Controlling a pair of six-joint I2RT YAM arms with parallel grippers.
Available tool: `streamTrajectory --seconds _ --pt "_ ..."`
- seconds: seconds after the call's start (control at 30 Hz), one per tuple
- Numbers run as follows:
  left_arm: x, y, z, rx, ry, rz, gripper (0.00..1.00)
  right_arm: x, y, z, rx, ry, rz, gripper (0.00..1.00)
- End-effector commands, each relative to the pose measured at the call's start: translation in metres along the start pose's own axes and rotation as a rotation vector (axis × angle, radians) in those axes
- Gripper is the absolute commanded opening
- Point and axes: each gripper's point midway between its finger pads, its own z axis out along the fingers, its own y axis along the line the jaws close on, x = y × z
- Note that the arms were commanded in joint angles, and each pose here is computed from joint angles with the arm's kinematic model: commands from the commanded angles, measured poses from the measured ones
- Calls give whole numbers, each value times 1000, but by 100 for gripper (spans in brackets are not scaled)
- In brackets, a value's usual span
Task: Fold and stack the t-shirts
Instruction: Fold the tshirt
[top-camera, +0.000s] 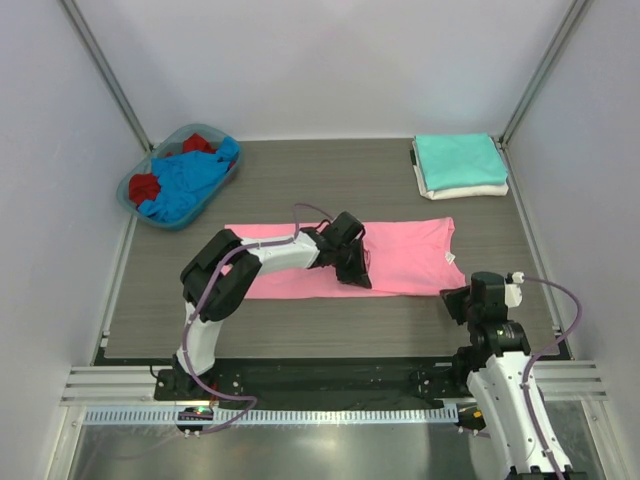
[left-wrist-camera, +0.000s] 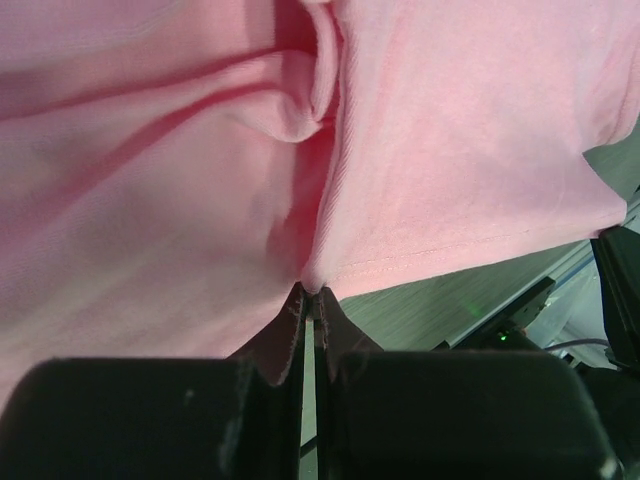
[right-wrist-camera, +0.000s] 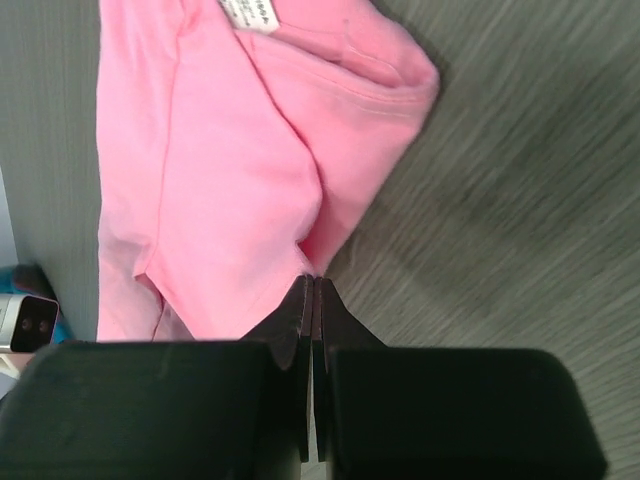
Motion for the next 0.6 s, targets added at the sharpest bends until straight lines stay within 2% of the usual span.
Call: streamTrajectory --seconds 0.0,0.1,0.57 --pt "-10 -15 -8 15 -15 13 2 -28 42 -6 -97 -94 -51 1" --pt "-19 -20 -9 25 -24 -8 6 -34 53 -4 -100 -103 -79 1" --pt "-53 -31 -4 100 6 -167 6 -46 90 25 -106 -104 -176 1"
